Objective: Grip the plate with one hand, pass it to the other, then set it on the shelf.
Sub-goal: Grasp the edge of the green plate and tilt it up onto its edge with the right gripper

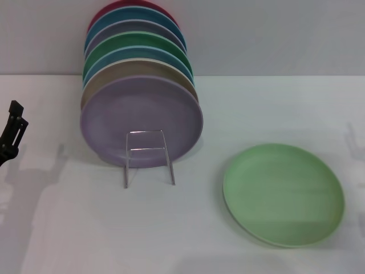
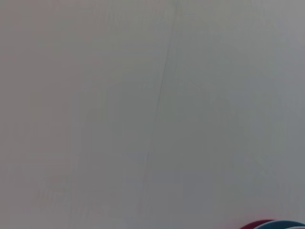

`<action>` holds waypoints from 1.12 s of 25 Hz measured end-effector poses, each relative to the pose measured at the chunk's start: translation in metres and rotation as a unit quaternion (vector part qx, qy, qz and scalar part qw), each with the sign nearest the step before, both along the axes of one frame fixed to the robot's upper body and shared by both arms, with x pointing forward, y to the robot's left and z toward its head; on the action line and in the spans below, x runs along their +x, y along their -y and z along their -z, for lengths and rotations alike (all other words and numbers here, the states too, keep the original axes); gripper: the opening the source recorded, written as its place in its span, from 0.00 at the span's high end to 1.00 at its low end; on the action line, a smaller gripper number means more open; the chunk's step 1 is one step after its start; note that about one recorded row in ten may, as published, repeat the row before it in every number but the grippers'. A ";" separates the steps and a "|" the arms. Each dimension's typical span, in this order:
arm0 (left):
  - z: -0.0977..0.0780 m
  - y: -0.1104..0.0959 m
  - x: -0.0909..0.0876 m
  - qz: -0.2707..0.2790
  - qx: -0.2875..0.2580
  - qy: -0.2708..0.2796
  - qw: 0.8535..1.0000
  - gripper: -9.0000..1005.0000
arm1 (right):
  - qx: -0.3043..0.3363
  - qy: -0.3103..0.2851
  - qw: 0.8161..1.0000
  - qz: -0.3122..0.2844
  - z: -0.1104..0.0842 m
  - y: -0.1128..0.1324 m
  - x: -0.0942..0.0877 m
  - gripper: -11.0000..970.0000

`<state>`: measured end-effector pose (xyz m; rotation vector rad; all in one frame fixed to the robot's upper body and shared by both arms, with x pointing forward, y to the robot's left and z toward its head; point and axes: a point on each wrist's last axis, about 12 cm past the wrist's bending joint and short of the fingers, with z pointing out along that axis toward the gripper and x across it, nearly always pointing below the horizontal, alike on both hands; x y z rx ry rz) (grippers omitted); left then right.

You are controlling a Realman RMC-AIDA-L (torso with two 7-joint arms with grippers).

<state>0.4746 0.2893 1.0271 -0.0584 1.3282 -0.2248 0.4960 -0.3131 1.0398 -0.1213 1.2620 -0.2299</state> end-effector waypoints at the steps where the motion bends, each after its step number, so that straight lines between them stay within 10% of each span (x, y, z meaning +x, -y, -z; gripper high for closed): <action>1: 0.000 0.000 0.000 0.000 0.000 0.000 1.000 0.14 | -0.002 0.000 1.000 0.001 0.000 0.000 0.000 0.29; 10: 0.001 0.000 -0.001 0.001 0.000 -0.001 1.000 0.14 | -0.027 0.004 1.000 0.011 -0.002 -0.014 0.003 0.29; 28: 0.001 -0.003 -0.002 -0.004 0.003 -0.002 1.000 0.14 | 0.117 -0.191 0.970 -0.090 -0.011 -0.053 0.052 0.29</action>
